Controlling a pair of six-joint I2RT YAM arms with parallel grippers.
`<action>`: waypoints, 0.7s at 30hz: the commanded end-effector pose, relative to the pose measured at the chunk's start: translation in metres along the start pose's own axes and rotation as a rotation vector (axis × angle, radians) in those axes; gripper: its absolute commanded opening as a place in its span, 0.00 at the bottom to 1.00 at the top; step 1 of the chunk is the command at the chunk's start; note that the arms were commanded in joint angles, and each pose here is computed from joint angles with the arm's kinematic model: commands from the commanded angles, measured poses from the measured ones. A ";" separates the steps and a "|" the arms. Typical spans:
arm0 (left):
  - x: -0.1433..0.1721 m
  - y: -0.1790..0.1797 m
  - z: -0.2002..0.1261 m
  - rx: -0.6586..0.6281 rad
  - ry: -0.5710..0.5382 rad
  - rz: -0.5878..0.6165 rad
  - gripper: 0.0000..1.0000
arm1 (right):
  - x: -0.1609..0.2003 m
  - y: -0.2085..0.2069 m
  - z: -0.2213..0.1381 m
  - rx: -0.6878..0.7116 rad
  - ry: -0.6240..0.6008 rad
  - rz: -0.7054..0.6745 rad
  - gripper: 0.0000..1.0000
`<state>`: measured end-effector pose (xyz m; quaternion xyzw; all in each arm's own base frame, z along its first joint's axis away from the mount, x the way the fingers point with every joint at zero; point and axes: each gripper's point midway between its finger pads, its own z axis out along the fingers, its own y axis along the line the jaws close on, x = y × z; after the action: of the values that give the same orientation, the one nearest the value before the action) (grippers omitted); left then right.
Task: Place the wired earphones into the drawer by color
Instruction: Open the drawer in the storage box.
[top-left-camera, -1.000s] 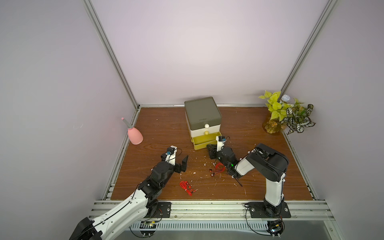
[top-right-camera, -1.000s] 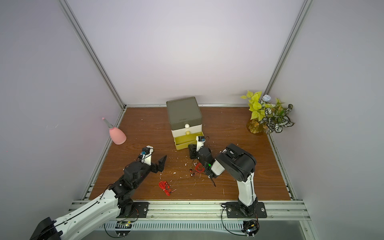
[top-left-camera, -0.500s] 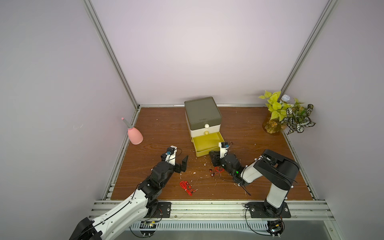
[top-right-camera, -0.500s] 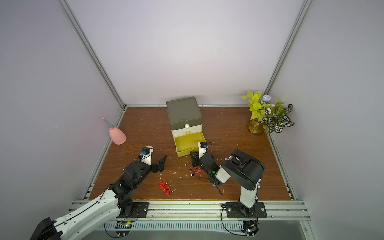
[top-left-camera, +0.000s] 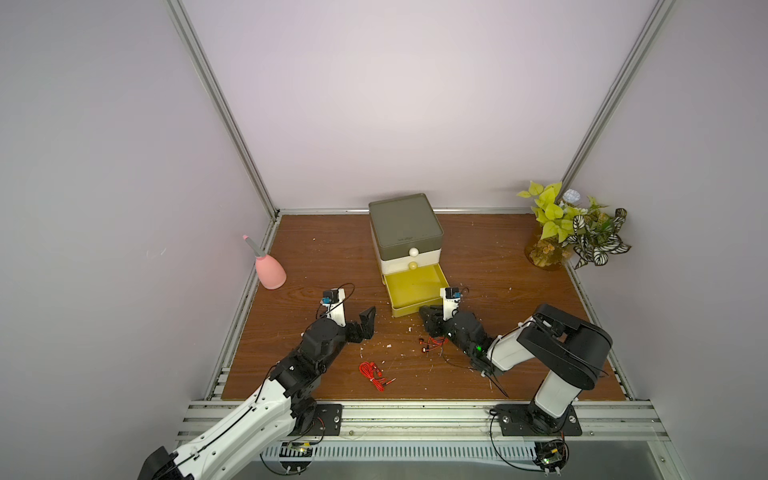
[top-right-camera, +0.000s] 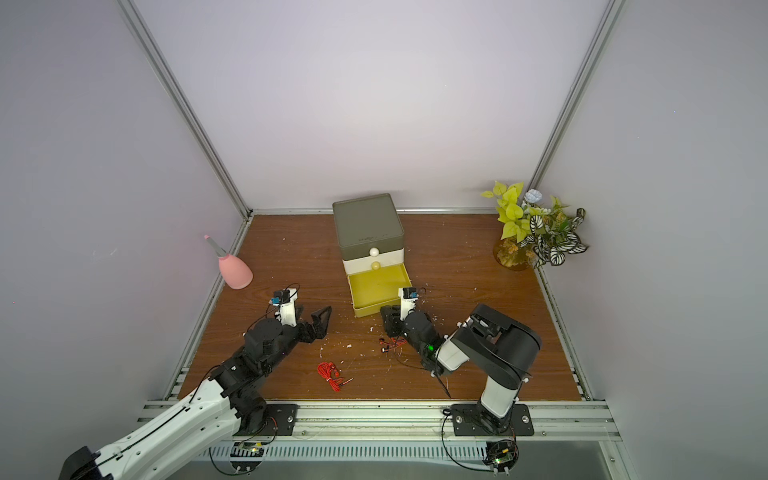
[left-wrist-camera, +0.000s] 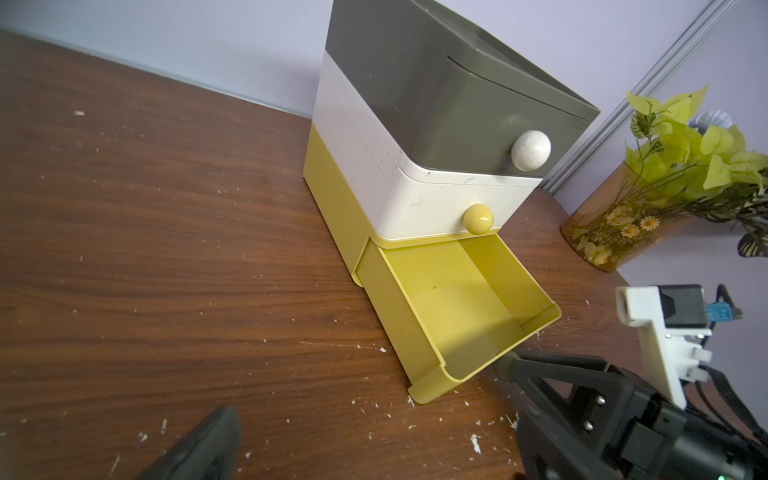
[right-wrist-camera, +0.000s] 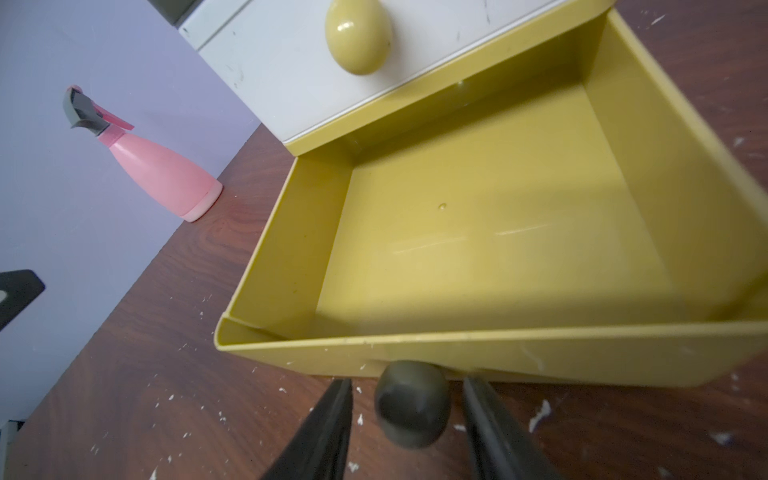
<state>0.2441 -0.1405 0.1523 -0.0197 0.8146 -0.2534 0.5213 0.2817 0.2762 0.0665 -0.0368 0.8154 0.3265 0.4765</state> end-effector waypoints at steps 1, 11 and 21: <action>0.016 0.002 -0.006 -0.023 0.107 -0.108 1.00 | -0.011 0.002 -0.010 0.009 -0.028 -0.006 0.56; 0.064 0.007 -0.016 -0.063 0.347 -0.217 0.99 | -0.026 -0.015 -0.045 0.122 -0.022 -0.150 0.71; 0.111 0.010 -0.031 -0.091 0.552 -0.269 0.90 | -0.063 -0.045 -0.082 0.323 -0.135 -0.338 0.95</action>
<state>0.1879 -0.1503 0.0786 -0.0816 0.9117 -0.2811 0.2883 0.2667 0.2010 0.1217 -0.0656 0.8060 0.1847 0.5585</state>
